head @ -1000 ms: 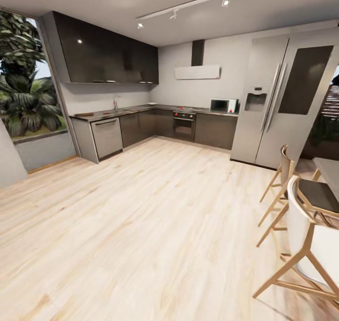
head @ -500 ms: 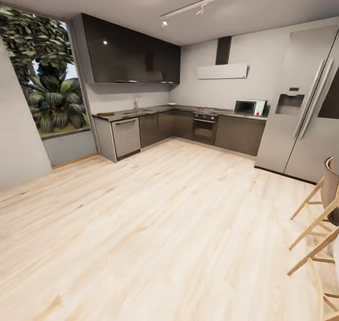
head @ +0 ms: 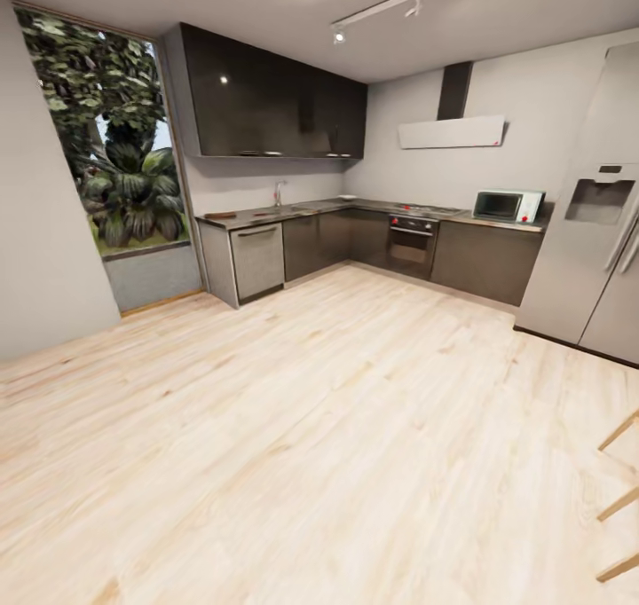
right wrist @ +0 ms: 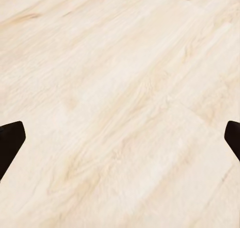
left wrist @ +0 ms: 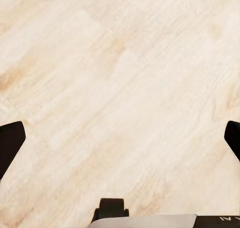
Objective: In the kitchen, take the Vidalia onion out of the sink, dice it on the chopping board with the paring knife, put the diced onion into the bowl on the countertop, then place both the paring knife and the chopping board into the sink.
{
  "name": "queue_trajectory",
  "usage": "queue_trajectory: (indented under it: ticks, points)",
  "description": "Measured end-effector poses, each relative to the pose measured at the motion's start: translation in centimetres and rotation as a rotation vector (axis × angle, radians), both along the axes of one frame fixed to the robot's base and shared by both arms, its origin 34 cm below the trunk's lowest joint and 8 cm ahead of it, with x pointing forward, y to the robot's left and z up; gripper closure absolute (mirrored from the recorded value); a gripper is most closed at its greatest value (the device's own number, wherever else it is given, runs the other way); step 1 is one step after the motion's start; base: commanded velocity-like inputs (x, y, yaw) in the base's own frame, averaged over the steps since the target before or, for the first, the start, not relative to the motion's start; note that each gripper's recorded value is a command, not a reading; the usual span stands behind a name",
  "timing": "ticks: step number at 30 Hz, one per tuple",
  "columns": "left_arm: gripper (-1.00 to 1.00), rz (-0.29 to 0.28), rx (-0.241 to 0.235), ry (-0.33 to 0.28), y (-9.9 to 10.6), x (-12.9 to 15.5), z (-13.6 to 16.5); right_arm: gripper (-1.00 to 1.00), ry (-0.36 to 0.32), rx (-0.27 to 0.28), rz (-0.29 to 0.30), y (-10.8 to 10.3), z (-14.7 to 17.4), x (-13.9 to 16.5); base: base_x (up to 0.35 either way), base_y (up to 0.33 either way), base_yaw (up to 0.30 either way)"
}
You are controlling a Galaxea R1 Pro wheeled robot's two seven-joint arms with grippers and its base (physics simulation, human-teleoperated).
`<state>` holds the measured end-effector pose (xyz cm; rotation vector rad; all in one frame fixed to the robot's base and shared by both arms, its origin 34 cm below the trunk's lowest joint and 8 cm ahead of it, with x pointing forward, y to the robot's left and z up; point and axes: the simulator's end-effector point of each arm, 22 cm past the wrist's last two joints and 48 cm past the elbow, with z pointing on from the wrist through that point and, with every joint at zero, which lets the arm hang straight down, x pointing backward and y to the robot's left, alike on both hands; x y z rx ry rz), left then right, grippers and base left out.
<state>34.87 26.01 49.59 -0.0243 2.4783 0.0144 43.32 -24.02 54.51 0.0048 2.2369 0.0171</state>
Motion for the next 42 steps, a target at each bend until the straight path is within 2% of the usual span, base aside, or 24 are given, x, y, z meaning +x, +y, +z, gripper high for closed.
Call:
queue_trajectory:
  ticks: [42]
  points:
    - [-1.00, 0.000, 0.000, 0.000, 0.01, 0.00, 0.00, -1.00, 0.000, 0.000, 0.001, 0.04, -0.01, -0.02, 0.318, 0.000, 0.000]
